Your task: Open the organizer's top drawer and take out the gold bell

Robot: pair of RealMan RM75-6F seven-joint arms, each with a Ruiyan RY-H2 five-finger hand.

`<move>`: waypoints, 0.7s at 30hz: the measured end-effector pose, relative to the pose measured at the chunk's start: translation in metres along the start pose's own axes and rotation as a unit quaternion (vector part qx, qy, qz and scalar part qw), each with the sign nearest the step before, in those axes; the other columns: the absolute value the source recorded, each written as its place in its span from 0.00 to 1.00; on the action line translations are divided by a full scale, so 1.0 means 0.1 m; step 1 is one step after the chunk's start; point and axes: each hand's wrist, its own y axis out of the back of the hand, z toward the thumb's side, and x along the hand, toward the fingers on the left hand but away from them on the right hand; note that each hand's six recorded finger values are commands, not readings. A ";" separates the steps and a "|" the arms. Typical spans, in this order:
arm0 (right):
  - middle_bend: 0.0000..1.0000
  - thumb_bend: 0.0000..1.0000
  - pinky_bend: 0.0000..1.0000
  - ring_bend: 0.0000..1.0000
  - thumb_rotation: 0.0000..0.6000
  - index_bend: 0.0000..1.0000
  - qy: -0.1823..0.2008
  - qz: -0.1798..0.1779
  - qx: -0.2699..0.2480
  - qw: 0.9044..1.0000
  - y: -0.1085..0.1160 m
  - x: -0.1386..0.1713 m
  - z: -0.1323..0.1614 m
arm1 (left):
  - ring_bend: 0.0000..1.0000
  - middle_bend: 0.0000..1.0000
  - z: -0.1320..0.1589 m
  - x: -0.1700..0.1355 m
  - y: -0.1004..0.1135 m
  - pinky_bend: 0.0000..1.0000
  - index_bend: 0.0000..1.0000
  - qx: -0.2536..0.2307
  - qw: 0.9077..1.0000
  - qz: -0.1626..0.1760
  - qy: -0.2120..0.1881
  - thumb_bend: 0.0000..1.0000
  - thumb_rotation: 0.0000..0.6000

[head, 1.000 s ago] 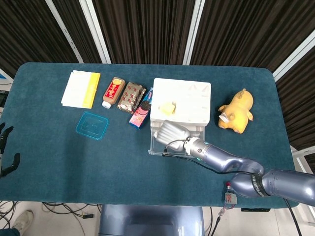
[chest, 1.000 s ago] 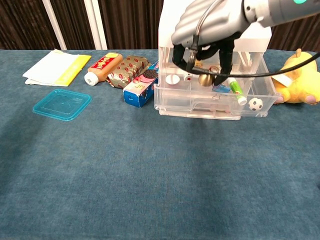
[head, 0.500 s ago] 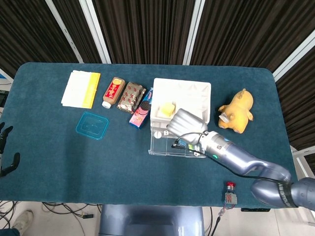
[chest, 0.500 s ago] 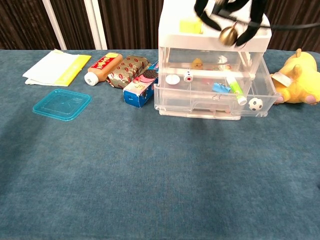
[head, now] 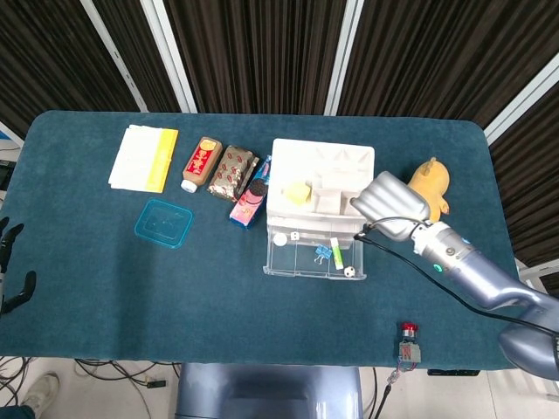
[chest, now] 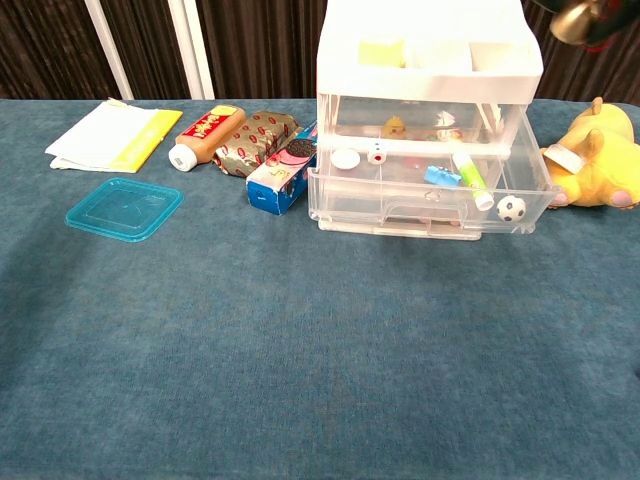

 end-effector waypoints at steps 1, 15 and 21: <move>0.97 0.25 1.00 1.00 1.00 0.67 -0.005 0.006 -0.001 1.000 -0.06 0.03 -0.04 | 0.00 0.01 0.00 0.00 0.00 0.00 0.07 0.000 1.000 0.000 0.000 0.42 1.00; 0.97 0.25 1.00 1.00 1.00 0.68 -0.040 0.084 -0.023 0.995 -0.82 0.26 -0.28 | 0.00 0.01 0.00 0.00 0.00 0.00 0.07 0.000 1.000 0.000 0.001 0.42 1.00; 0.97 0.25 1.00 1.00 1.00 0.68 -0.031 0.112 -0.038 0.993 -1.13 0.29 -0.18 | 0.00 0.01 0.00 0.00 0.00 0.00 0.07 0.000 1.000 0.000 0.001 0.42 1.00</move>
